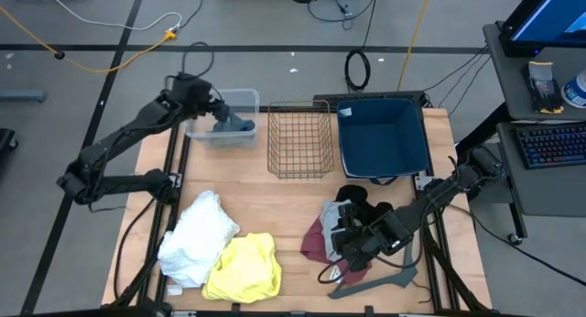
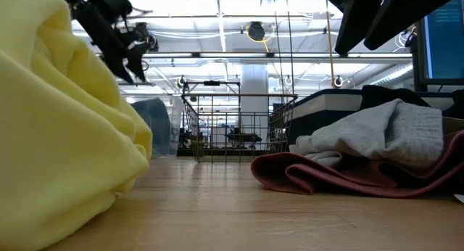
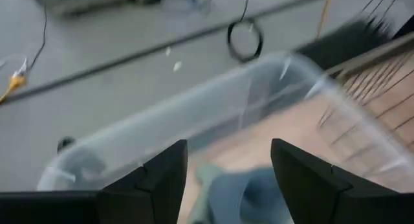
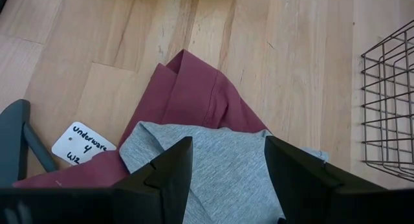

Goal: Pick & Place Cloths
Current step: Put the black sock into the transparent container

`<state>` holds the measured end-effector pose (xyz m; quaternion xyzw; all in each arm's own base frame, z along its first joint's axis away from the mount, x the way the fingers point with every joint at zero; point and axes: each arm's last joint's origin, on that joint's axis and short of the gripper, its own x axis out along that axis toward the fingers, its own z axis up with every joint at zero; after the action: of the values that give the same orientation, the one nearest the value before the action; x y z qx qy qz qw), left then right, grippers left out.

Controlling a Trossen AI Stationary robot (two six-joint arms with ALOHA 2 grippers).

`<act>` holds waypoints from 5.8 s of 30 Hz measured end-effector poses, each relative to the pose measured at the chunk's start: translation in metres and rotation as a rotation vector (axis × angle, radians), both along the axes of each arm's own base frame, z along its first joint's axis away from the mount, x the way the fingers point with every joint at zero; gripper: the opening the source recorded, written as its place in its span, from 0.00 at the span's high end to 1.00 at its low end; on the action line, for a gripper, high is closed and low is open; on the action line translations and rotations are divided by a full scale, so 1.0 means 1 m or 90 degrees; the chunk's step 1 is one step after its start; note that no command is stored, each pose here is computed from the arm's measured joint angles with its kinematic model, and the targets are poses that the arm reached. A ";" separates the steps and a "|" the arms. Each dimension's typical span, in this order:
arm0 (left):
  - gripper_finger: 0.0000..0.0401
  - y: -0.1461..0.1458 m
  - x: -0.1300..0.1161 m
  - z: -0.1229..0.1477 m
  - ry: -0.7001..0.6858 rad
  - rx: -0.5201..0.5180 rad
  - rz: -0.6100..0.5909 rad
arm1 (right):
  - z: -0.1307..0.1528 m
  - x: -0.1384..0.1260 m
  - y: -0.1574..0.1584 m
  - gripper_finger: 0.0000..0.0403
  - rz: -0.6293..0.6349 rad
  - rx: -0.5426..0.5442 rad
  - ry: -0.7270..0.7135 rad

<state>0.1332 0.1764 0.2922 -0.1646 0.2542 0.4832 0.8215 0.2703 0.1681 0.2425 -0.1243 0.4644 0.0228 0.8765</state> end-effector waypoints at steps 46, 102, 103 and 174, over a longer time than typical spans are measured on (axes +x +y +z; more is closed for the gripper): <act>0.43 -0.058 0.019 0.052 -0.217 0.159 -0.489 | -0.013 -0.043 -0.020 0.54 -0.169 0.030 0.343; 0.43 -0.058 0.019 0.051 -0.222 0.148 -0.483 | 0.010 -0.048 -0.009 0.54 -0.083 0.178 0.292; 0.43 -0.058 0.019 0.051 -0.222 0.148 -0.483 | 0.010 -0.048 -0.008 0.54 -0.082 0.178 0.289; 0.43 -0.080 0.034 0.051 -0.237 0.123 -0.565 | 0.019 -0.088 -0.040 0.98 -0.183 0.339 0.138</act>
<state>0.1673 0.0965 0.3428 -0.0467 0.1027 0.0703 0.9911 0.1821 0.1286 0.2613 0.1799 0.5456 0.0324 0.8179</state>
